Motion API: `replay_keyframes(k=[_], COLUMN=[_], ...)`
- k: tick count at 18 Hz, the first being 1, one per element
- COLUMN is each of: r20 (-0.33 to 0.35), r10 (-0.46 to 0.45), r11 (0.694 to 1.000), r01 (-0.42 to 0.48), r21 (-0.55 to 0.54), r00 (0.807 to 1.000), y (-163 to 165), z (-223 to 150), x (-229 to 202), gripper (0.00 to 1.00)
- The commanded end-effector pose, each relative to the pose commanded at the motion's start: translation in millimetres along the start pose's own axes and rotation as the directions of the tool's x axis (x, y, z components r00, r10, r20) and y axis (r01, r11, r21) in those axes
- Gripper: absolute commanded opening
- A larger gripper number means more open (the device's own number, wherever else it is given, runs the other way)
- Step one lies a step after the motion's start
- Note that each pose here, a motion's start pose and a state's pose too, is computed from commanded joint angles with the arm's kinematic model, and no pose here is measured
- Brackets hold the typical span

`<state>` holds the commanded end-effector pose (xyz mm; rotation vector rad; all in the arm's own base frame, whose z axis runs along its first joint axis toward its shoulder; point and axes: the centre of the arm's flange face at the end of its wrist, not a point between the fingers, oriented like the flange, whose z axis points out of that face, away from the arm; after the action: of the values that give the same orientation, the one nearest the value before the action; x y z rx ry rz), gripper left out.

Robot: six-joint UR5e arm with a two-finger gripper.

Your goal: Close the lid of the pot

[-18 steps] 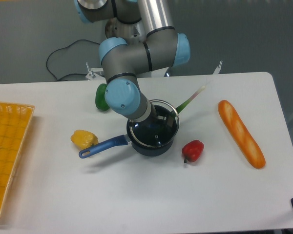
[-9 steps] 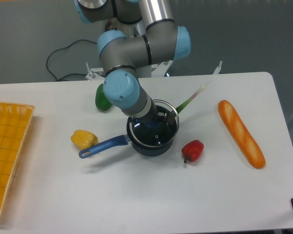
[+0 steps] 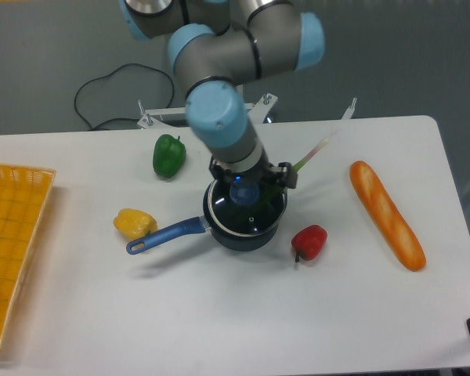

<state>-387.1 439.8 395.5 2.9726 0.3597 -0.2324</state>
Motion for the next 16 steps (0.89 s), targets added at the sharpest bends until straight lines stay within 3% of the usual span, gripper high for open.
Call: replay_keyframes(k=[5,8,12,14,16], r20=[-0.018,-0.014,0.018,0.003,0.002], r10=[0.012,0.129,0.211,0.3,0.414], r11=[1.0,0.991,0.974,0.946,0.899], r01=[-0.011,-0.129,-0.212,-0.298,-0.409], r21=[0.018,0.019,0.083,0.13,0.156], r00=[1.0,0.991,0.977,0.954,0.91], y=[33.4,54.1,79.2,96.7,121.1], z=[2.0,6.7,11.7,20.9,34.8], x=[-61.5,-92.4,-134.6,-157.1,-182.9], gripper=[1.0,1.0,1.0,1.0,1.0])
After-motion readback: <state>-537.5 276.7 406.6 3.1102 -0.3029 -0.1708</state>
